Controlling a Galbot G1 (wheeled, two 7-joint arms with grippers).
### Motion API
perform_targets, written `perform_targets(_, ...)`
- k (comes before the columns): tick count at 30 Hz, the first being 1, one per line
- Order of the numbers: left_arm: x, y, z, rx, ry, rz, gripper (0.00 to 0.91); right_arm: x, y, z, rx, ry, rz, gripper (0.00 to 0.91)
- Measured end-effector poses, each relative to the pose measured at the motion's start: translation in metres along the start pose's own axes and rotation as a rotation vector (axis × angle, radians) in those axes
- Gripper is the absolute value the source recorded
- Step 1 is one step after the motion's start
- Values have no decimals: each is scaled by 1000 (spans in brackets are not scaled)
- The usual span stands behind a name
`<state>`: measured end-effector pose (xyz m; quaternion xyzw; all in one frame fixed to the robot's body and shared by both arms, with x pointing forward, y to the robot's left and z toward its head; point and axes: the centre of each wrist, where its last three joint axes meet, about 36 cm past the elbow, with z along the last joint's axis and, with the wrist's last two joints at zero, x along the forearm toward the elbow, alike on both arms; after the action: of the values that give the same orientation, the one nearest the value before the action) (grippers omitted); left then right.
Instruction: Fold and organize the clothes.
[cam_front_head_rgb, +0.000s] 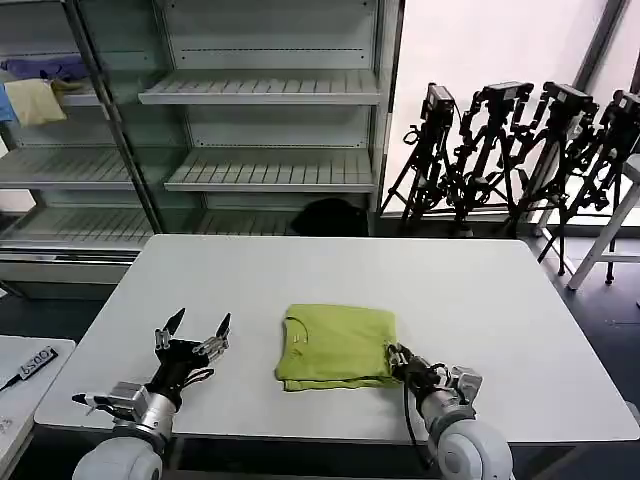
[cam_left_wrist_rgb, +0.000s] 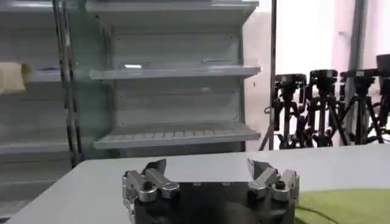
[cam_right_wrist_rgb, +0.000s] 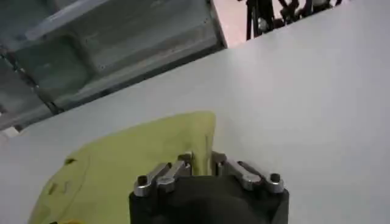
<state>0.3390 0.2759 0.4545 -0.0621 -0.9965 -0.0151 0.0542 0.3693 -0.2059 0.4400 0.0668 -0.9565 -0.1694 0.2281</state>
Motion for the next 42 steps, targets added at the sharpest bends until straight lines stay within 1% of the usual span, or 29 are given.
perform_targets(4,-1,0,0,3,-6,3,907,6,-4,-7,66,-45,24,907)
perform_targets(8,-3,0,2,7,-8,6,907,11,-16,-17,131,-89,71,907)
perform_targets(13,-5,1,6,17,-7,8,907,15,-40,-33,219,-145,148,907)
perform_targets(17,-6,3,10,26,-8,15,907,18,-64,-44,296,-180,214,907)
perform_targets(22,-6,2,16,42,-15,29,907,21,-90,-55,371,-211,264,907)
perform_targets(27,-5,2,18,55,-31,34,907,23,-99,-61,419,-237,281,907)
perform_targets(31,-4,5,16,62,-55,35,907,25,-102,-61,449,-249,288,907)
perform_targets(42,-5,8,18,76,-77,35,907,28,-106,-63,493,-265,293,907)
